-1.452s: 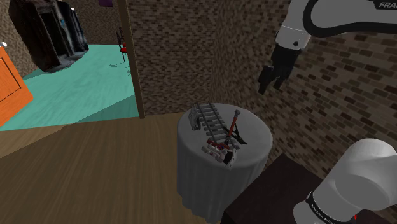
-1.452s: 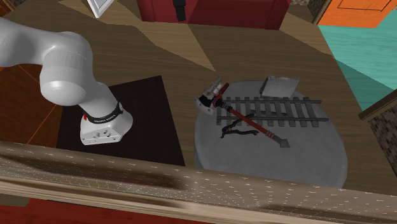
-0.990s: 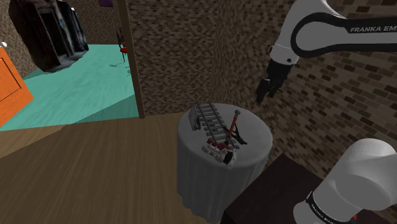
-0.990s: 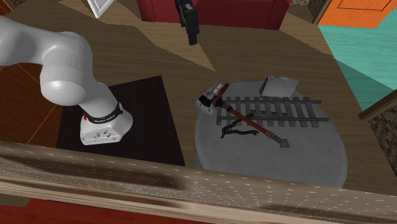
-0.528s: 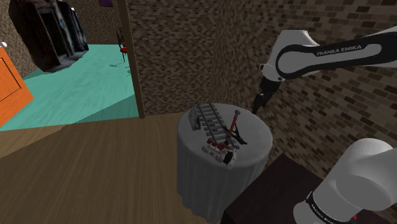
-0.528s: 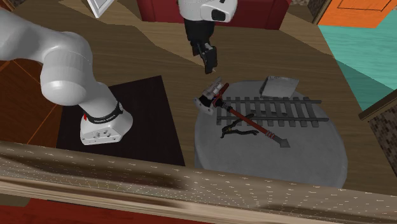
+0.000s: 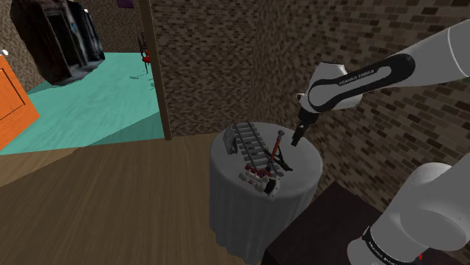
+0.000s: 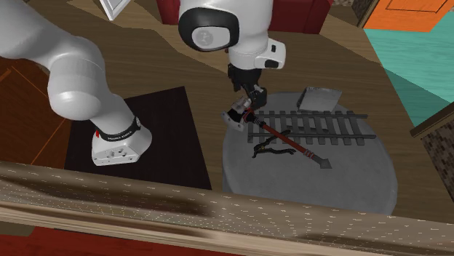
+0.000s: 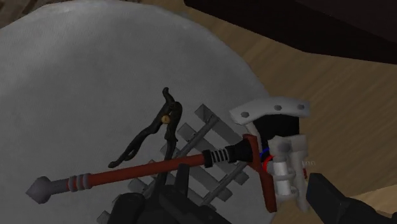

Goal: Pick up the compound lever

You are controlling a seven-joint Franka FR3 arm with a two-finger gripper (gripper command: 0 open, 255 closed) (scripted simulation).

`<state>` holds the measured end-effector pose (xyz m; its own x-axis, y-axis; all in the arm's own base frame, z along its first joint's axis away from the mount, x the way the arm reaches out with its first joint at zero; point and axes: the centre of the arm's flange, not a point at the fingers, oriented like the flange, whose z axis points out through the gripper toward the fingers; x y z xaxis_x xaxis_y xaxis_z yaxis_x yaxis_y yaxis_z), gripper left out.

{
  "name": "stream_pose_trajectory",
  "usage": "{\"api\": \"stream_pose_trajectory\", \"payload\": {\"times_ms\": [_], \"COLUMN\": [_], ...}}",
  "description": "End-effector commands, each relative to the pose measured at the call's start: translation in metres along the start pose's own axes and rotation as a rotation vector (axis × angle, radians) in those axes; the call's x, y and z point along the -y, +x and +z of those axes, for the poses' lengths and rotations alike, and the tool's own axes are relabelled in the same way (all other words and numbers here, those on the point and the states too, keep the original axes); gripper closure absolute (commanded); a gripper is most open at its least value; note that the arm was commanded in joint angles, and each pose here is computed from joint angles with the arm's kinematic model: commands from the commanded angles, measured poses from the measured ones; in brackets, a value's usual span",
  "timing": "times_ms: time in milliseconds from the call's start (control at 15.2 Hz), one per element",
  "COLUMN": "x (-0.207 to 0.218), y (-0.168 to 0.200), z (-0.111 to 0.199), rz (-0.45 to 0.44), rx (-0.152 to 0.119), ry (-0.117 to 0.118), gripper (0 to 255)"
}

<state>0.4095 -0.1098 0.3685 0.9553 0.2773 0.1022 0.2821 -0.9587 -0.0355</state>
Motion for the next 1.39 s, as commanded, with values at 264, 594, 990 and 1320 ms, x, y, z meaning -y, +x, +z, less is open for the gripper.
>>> {"api": "stream_pose_trajectory", "payload": {"times_ms": [264, 594, 990, 1320], "x": [-0.038, -0.065, -0.093, -0.093], "y": [0.018, 0.036, 0.059, 0.057], "z": [0.069, 0.127, 0.190, 0.216], "rz": [-0.119, -0.217, -0.322, -0.322], "rx": [-0.001, -0.001, -0.001, -0.001], "ry": [0.013, 0.026, 0.040, 0.040], "gripper": [0, 0, 0, 0]}}
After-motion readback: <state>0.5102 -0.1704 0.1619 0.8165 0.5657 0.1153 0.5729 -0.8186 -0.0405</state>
